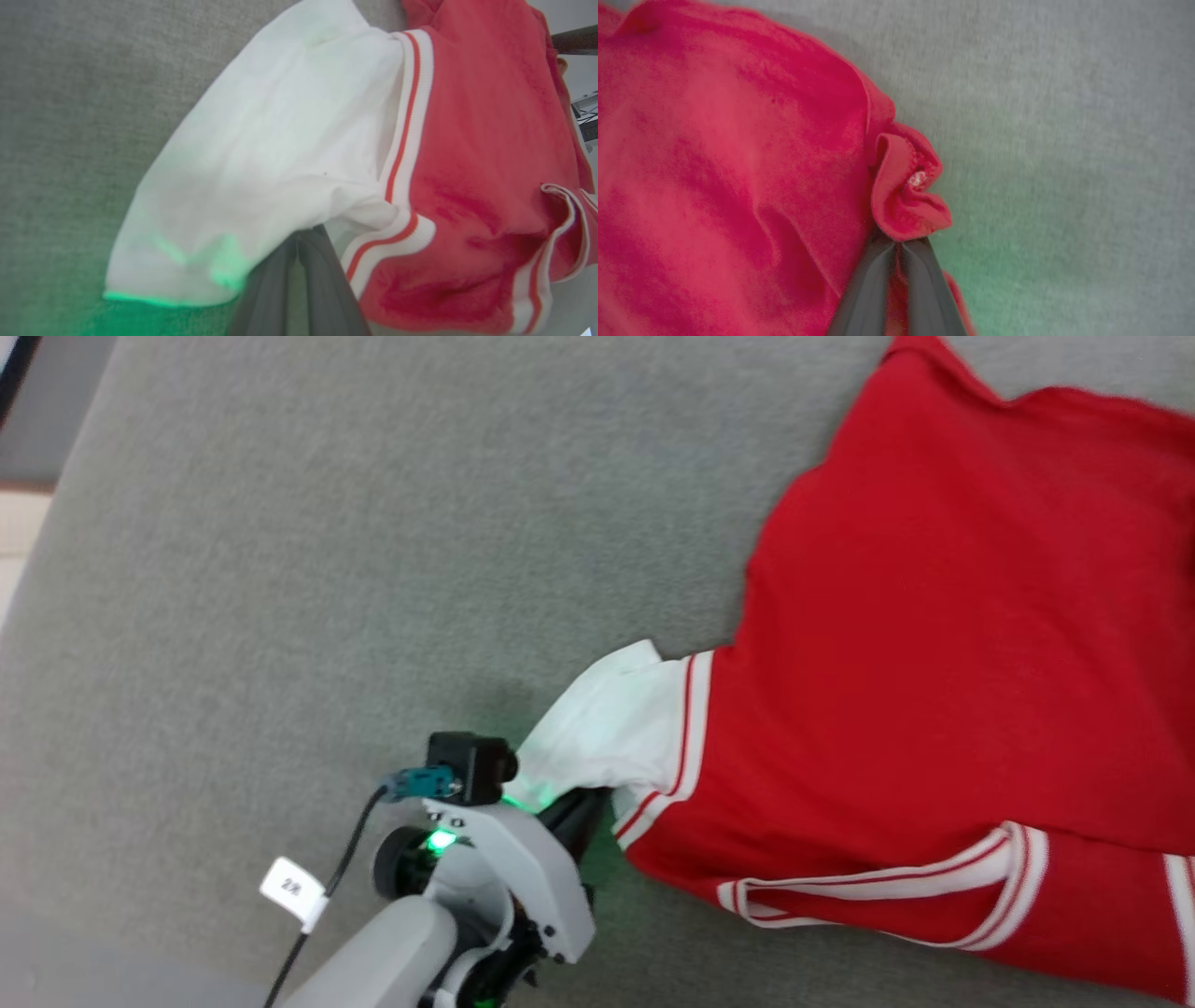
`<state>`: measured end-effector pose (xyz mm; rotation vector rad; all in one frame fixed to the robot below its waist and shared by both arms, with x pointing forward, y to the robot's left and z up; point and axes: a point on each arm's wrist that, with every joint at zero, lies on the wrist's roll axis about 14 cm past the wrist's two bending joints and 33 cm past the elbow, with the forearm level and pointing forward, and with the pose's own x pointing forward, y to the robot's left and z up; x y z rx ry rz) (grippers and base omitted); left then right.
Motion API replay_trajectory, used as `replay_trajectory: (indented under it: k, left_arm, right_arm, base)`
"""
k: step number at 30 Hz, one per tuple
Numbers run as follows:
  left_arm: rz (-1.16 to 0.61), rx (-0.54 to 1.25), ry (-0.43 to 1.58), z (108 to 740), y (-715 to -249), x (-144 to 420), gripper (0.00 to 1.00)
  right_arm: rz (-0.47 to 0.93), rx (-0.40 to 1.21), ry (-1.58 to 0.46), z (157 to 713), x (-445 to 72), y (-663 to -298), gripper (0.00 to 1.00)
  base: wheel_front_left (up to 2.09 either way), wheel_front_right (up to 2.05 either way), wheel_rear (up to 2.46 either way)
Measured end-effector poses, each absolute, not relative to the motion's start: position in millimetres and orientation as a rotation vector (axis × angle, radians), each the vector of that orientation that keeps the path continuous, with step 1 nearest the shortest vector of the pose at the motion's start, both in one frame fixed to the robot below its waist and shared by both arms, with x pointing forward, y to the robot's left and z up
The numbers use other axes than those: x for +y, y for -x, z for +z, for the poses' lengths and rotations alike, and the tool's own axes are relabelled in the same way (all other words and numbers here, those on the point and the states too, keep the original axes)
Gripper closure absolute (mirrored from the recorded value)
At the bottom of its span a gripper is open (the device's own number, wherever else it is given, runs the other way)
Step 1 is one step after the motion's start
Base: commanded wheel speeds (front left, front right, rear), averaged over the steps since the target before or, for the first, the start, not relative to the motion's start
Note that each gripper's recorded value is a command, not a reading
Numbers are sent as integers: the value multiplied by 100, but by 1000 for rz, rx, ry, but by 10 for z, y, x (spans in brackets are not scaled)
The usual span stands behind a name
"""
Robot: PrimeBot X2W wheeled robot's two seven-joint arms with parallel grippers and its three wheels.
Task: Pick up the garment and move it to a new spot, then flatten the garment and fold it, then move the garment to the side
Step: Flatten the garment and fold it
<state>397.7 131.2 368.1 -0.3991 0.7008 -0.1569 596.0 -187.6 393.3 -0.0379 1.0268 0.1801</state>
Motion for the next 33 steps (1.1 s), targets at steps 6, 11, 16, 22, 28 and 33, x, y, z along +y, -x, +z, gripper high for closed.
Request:
replay_trajectory:
  k: [6,11,16,22,28,33]
  left_arm:
    - [-150,695,389,3726,-3954,1344,100]
    - [-169,694,368,3776,-3942,1325,100]
    - [-189,693,346,3828,-3938,1304,100]
    - [-229,687,327,3895,-3956,1213,100]
    - [-254,689,325,3903,-3964,1149,100]
    - [-272,696,321,3874,-4005,1101,100]
  right_arm:
    - [209,1064,61,3943,-2130,-5375,100]
    - [214,1096,-6,3928,-2331,-4791,100]
    - [202,1130,-62,3925,-2468,-4217,100]
    - [170,1164,-161,3912,-2494,-3621,100]
    - [124,1197,-220,3834,-2462,-3289,100]
    - [79,1239,-258,3679,-2466,-3248,100]
  base:
    - [0,0,0]
    - [0,0,0]
    - [0,0,0]
    - [0,0,0]
    - [0,0,0]
    - [0,0,0]
